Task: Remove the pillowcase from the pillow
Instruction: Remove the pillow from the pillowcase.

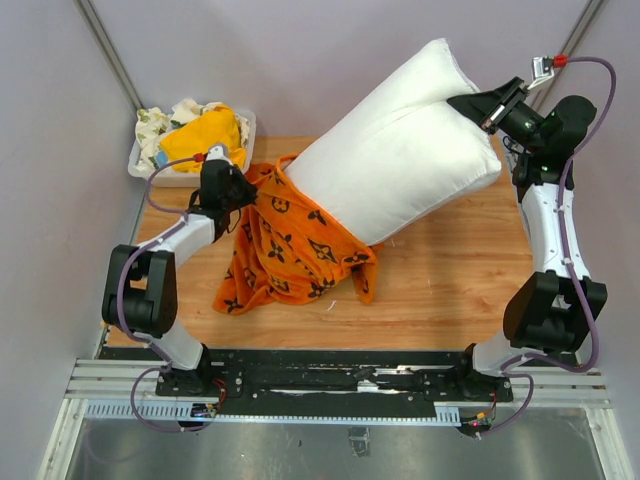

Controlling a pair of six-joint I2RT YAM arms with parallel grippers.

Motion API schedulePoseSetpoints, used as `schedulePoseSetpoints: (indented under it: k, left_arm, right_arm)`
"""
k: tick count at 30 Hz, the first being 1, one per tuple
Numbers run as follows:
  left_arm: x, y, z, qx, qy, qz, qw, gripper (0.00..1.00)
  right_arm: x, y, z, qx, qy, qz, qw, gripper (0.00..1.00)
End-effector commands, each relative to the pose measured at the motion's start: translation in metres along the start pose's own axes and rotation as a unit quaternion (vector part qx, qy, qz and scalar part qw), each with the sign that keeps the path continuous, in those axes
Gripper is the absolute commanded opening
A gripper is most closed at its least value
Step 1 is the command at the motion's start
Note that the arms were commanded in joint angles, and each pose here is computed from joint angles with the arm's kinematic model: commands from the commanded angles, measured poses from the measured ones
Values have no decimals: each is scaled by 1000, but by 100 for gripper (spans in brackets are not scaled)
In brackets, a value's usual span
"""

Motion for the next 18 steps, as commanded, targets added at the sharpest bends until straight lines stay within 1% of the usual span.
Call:
schedulePoseSetpoints:
  k: [1, 3, 4, 7, 9, 11, 14, 15, 16, 17, 18]
  left_arm:
    - [34, 53, -10, -16, -60, -108, 992, 0]
    - [53, 37, -3, -27, -76, -84, 993, 3]
    - [64, 26, -3, -35, -94, -76, 992, 5]
    - [89, -6, 18, -54, -114, -42, 991, 12]
    - [102, -29, 39, -64, -111, -7, 992, 15]
    - [114, -47, 68, -74, -94, 24, 993, 18]
    - [127, -57, 106, -86, -63, 47, 993, 23]
    - [128, -54, 113, -85, -54, 46, 994, 25]
    - [129, -51, 116, -82, -48, 43, 995, 30]
    - [132, -49, 114, -80, -50, 40, 995, 42]
    - [135, -50, 109, -79, -57, 38, 995, 58]
  right_arm:
    - [18, 36, -65, 94, -128, -15, 987, 1]
    - [19, 27, -56, 87, -121, -3, 989, 1]
    - [19, 21, -51, 83, -114, 4, 990, 1]
    - [10, -2, -35, 56, -85, 29, 994, 1]
    - [4, -12, -26, 42, -70, 29, 996, 1]
    - [-4, -16, -19, 31, -55, 22, 998, 1]
    - [-12, -19, -11, 32, -33, 14, 999, 1]
    - [-12, -18, -11, 34, -29, 13, 999, 1]
    - [-12, -19, -9, 36, -26, 13, 999, 1]
    - [-12, -19, -8, 38, -24, 14, 999, 1]
    - [-11, -19, -7, 41, -22, 16, 999, 1]
Point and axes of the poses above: each gripper's point midway between its finger pads, its own x axis back along the fingers, its own y axis along the line the jaws close on, z = x × y, the point moved 4 cm from there along x, back along the fingers, and after that the axes turned 14 degrees about x, right-handed, at the moved point
